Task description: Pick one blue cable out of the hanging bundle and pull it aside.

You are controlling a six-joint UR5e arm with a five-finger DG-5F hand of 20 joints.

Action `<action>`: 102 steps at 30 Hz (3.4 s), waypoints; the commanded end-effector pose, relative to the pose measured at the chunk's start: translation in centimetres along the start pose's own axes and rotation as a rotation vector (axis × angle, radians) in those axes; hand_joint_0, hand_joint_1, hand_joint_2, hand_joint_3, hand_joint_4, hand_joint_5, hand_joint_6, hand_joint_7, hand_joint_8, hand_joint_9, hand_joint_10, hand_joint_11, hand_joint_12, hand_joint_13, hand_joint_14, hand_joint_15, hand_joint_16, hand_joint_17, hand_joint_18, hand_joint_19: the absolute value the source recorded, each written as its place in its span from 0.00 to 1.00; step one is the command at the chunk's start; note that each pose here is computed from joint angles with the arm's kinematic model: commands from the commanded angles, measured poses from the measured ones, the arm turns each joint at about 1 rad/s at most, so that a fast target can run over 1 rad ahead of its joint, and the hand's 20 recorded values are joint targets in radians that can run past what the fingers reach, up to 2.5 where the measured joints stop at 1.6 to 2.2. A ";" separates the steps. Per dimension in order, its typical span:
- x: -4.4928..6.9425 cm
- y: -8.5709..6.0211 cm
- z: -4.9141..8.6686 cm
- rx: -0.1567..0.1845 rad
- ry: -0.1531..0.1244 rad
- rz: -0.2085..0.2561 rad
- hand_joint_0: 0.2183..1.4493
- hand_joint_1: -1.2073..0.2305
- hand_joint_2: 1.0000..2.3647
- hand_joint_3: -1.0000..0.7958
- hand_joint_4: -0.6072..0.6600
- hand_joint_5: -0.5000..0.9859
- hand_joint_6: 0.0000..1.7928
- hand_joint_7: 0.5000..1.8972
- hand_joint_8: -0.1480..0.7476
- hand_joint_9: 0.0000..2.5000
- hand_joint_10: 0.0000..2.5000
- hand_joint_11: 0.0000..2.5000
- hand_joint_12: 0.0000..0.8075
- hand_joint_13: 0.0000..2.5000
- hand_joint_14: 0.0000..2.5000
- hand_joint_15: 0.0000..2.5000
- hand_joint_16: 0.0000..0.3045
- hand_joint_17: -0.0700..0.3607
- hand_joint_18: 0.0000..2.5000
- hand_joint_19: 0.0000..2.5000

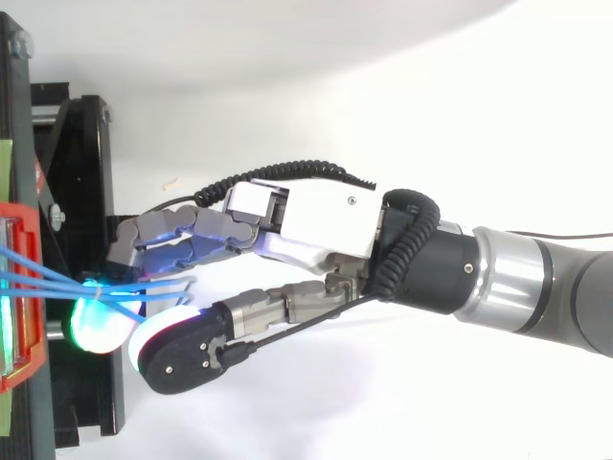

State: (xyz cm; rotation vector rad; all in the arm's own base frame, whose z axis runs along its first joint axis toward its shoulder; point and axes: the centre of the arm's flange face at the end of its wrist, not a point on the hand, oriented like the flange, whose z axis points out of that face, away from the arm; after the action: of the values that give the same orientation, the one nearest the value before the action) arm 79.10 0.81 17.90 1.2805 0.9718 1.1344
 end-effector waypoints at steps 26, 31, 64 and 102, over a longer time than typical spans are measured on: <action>-1.8 1.8 0.9 0.079 0.030 0.026 0.31 0.43 0.00 0.31 0.68 0.29 0.28 0.54 0.46 0.28 0.00 0.07 0.37 0.22 0.00 0.09 0.12 0.35 0.17 0.10; -2.2 2.2 1.0 0.074 0.025 0.033 0.31 0.43 0.00 0.31 0.67 0.29 0.28 0.55 0.46 0.28 0.00 0.08 0.37 0.22 0.00 0.10 0.12 0.35 0.17 0.10; -5.7 2.9 1.6 0.084 0.041 0.033 0.36 0.39 0.01 0.50 0.67 0.29 0.28 0.57 0.48 0.29 0.00 0.08 0.41 0.21 0.00 0.10 0.14 0.38 0.17 0.10; -6.3 7.0 1.1 0.074 0.038 -0.061 0.28 0.54 0.00 0.29 0.61 0.23 0.49 0.20 0.50 0.34 0.01 0.18 0.40 0.23 0.00 0.12 0.14 0.38 0.18 0.12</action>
State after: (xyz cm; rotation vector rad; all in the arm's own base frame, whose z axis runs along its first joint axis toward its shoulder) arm 78.27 -5.95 24.47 1.2937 1.0837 1.0877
